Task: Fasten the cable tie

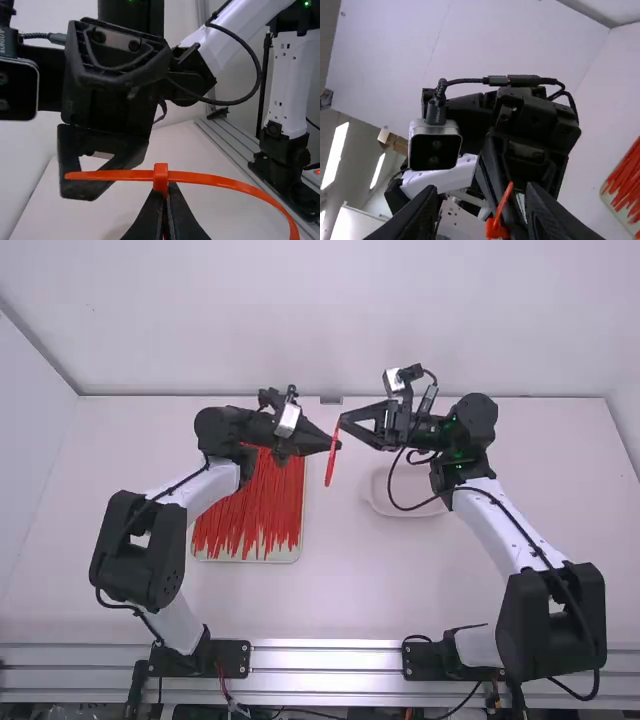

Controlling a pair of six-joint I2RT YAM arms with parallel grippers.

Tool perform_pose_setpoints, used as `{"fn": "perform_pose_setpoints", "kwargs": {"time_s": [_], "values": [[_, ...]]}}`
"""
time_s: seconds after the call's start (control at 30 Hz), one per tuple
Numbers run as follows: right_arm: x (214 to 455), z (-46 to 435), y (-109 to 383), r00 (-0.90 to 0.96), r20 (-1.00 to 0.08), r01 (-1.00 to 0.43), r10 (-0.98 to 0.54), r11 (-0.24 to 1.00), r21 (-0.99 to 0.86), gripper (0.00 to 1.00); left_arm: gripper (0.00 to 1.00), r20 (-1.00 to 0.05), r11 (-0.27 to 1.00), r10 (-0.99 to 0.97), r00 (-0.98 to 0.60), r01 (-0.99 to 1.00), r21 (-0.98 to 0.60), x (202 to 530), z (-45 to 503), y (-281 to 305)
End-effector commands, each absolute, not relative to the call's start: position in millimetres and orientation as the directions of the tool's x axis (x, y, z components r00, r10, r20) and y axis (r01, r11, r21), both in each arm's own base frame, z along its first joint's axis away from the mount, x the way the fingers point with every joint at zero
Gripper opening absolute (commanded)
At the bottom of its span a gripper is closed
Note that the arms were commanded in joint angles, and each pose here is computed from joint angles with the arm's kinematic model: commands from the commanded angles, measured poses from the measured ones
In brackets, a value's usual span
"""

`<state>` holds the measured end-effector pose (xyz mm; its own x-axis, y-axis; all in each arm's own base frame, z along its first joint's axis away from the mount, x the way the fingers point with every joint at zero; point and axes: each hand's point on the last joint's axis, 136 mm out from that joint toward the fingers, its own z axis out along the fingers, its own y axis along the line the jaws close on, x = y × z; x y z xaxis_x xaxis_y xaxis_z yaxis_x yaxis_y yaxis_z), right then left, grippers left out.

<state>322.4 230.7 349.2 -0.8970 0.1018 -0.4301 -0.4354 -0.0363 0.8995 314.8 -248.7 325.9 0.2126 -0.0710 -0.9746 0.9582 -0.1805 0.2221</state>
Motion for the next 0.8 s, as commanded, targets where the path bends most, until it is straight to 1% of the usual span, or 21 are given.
{"fn": "perform_pose_setpoints", "kwargs": {"time_s": [0.0, 0.07, 0.2, 0.23, 0.3, 0.43, 0.77], "values": [[317.5, 352.7, 232.8, -0.9, -0.428, -0.433, 0.079, -0.047, 0.9, 0.41, 0.02, -0.964, -0.16, -0.091, 0.249, 0.952, 0.261, 312.3, 339.9, -248.5], [316.3, 352.3, 232.9, -0.9, -0.429, -0.433, 0.072, -0.048, 0.9, 0.38, 0.02, -0.964, -0.16, -0.094, 0.247, 0.952, 0.26, 312.0, 340.4, -249.6], [314.7, 351.8, 233.0, -0.901, -0.43, -0.433, 0.062, -0.049, 0.9, 0.35, 0.02, -0.964, -0.158, -0.099, 0.246, 0.953, 0.259, 311.6, 341.3, -251.4], [314.6, 351.8, 233.0, -0.9, -0.43, -0.434, 0.062, -0.049, 0.9, 0.32, 0.02, -0.964, -0.158, -0.099, 0.246, 0.953, 0.259, 311.6, 341.3, -251.4], [314.8, 351.8, 233.0, -0.9, -0.431, -0.434, 0.063, -0.049, 0.9, 0.28, 0.02, -0.964, -0.158, -0.099, 0.246, 0.953, 0.259, 311.6, 341.3, -251.4], [314.7, 351.8, 233.0, -0.9, -0.431, -0.434, 0.062, -0.049, 0.9, 0.26, 0.02, -0.964, -0.159, -0.099, 0.248, 0.952, 0.261, 311.3, 341.2, -251.8], [314.6, 351.8, 233.0, -0.901, -0.43, -0.433, 0.062, -0.049, 0.9, 0.24, 0.02, -0.973, -0.127, -0.099, 0.207, 0.967, 0.219, 322.6, 337.0, -254.3]]}}
